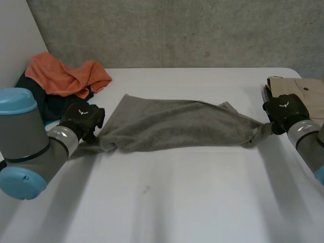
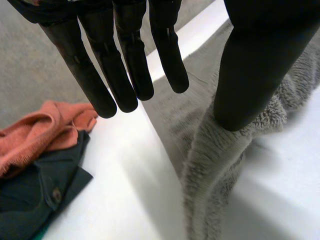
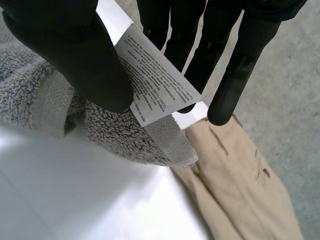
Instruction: Fold the laundry.
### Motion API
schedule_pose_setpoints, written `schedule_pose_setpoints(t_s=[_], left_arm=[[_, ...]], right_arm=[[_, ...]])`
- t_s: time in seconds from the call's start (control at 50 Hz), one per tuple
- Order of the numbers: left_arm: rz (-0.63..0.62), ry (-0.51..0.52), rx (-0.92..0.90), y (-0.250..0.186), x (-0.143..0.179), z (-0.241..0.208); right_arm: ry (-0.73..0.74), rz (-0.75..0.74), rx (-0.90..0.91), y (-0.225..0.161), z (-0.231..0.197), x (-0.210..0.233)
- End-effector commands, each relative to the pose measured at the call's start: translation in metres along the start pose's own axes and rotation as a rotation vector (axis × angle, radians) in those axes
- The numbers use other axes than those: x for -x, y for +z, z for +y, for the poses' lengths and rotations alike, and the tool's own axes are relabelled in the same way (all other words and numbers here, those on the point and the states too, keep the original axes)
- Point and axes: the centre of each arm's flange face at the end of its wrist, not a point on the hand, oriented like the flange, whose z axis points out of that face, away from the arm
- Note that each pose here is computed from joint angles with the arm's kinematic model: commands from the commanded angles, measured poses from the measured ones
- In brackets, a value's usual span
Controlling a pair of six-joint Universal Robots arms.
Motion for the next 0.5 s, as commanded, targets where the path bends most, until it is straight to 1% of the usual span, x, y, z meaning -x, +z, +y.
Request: schedule_pose_setpoints(t_s=[0.02,0.26,0.34,0.42,0.46,0.5], left_arm=[[0.025,-0.016,0.076,-0.005,-0.004,0.010],[0.020,-0.017,0.125,-0.007,-0.006,0.021],[0.020,-0.006,0.136,-0.001,-0.008,0.026],[0.016,0.047,0.155,0.010,-0.006,0.030],[0.004,0.060,0.161,0.009,-0.003,0.028],[-0.018,0.063,0.138,0.003,0.003,0.017]], right_arm=[[0.034,0.003,0.013,0.001,0.004,0.001],[0.029,-0.001,0.021,0.001,0.006,0.003],[0.027,-0.003,0.016,0.000,0.004,0.004],[0.026,0.006,0.010,-0.002,0.000,0.002],[0.025,0.014,0.012,-0.004,-0.003,-0.001],[0.021,0.022,0.017,-0.011,-0.010,-0.006]])
